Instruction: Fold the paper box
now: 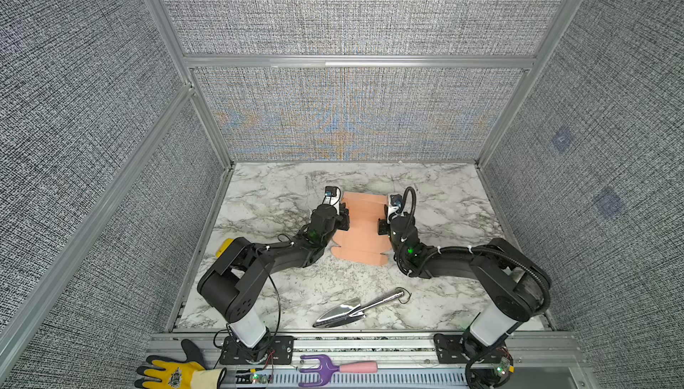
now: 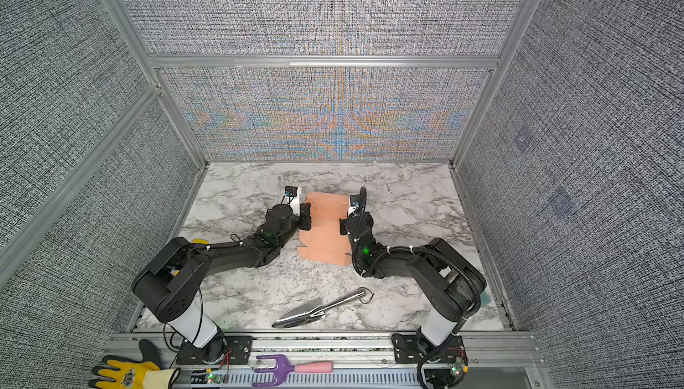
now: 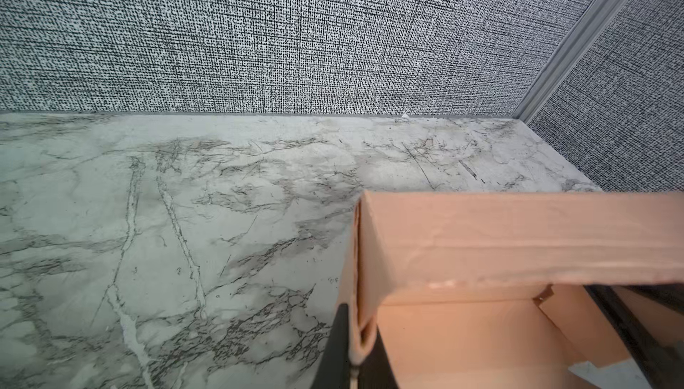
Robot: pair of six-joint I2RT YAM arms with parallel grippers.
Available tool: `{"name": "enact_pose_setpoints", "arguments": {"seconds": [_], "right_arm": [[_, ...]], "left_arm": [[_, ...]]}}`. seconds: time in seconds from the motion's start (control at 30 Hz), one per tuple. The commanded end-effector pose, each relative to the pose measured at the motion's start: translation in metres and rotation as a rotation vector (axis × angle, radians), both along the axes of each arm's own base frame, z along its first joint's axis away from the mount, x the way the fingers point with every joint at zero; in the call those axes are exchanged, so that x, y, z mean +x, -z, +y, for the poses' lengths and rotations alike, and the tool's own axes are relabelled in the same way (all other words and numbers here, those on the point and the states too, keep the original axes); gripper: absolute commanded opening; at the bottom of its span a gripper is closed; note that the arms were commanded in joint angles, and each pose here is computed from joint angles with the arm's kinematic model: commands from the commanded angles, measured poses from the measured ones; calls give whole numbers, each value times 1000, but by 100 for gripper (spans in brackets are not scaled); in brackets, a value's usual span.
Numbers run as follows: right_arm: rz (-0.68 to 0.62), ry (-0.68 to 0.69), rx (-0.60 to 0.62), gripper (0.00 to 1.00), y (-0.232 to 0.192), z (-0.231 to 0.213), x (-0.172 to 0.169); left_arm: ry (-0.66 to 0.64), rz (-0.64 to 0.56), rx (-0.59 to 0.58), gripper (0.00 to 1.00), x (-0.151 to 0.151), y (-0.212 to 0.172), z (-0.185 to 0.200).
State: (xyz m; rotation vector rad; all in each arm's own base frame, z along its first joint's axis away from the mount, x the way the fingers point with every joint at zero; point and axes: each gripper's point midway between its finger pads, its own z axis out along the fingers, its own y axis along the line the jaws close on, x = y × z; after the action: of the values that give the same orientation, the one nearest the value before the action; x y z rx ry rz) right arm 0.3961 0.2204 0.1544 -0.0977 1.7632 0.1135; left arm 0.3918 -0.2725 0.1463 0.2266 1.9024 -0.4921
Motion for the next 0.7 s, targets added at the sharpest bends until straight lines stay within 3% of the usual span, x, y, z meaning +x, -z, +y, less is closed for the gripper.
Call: {"name": "enact_pose_setpoints", "arguments": {"seconds": [0.0,0.3,0.43,0.6,0.67], "right_arm": [[-14,-43,63,0,-9,10,-2],[-26,-76,49,0,3,13,-6],[-35,-100,50,0,7,16,-7],[-26,-125,44,0,12,19,-9],[-23,-141,44,22,13,19,-12]], "left_arm": [[24,-4,28,11,-5,1,1],[46,-44,38,11,-17,3,8],[37,-62,35,1,-17,6,11],[18,-90,44,0,-16,8,15],[6,-99,42,0,-15,8,16]]}}
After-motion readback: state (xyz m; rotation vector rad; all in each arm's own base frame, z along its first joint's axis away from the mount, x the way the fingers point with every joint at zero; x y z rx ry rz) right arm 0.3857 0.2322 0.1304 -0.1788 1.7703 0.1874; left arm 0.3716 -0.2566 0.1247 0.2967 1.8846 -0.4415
